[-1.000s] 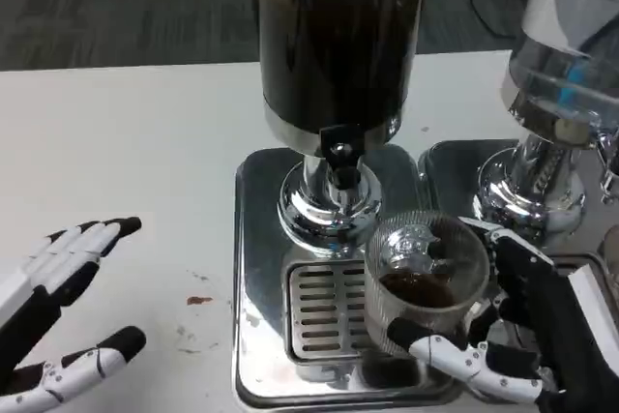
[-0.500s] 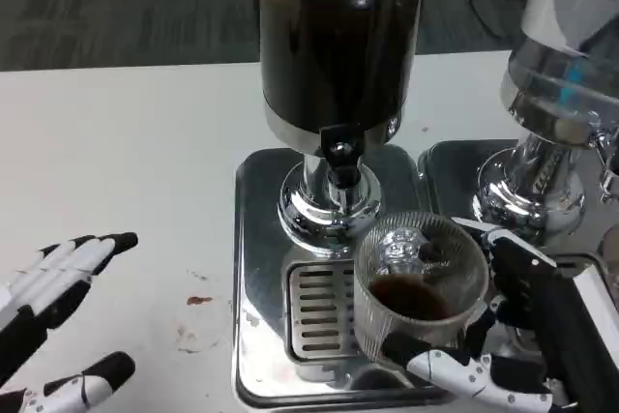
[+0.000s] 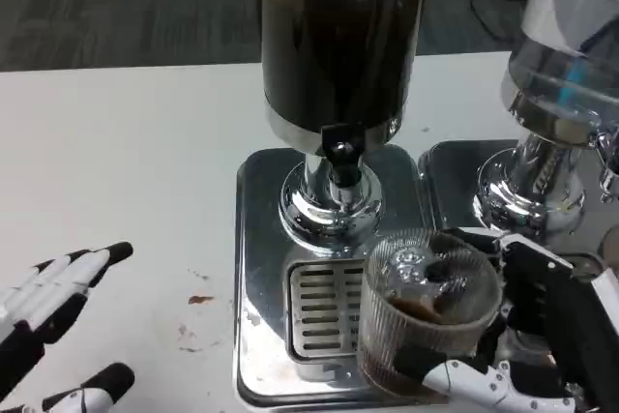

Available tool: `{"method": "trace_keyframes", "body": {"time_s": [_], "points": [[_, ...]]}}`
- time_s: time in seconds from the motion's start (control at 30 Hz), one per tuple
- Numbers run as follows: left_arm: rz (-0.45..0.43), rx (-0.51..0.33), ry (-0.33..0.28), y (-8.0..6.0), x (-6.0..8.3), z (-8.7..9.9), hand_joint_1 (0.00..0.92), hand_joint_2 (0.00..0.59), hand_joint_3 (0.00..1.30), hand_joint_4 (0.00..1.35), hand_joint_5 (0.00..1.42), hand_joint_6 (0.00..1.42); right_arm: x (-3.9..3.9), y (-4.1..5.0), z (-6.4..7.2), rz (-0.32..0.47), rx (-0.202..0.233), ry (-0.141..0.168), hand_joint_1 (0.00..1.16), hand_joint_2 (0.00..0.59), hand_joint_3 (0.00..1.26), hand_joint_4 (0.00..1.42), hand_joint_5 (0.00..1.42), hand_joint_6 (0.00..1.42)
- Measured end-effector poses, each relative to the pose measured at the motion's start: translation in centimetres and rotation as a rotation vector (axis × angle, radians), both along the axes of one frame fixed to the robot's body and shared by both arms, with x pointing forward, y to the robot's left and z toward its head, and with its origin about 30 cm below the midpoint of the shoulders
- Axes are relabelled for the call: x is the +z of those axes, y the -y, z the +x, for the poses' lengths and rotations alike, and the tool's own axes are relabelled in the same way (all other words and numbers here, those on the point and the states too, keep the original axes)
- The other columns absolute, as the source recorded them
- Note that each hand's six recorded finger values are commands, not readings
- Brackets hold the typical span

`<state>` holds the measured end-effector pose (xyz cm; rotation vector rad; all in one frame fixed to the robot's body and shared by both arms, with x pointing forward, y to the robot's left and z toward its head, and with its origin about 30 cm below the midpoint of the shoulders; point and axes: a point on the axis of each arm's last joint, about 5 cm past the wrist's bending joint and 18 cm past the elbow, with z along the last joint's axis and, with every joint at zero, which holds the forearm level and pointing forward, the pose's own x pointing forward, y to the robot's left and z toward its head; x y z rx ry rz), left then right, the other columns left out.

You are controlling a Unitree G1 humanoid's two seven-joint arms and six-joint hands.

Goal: Grasp the cup under the faucet to collect the drink, then remove the cup.

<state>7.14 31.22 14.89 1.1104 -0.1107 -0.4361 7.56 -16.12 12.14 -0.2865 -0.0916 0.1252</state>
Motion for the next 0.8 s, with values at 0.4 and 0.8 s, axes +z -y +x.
{"method": "trace_keyframes", "body": {"time_s": [0.4,0.8], "points": [[0.022,-0.023,0.025,1.2,0.4,0.2,0.0,0.273,0.0,0.0,0.0,0.0,0.22,1.0,0.2,-0.009,0.004,0.005,1.01,0.147,0.46,0.57,0.83,1.09],[0.054,-0.017,0.027,1.4,0.7,-0.2,0.0,0.279,0.0,0.0,0.0,0.0,0.15,1.04,0.0,-0.008,0.0,-0.004,1.02,0.148,0.46,0.57,0.83,1.09]]}}
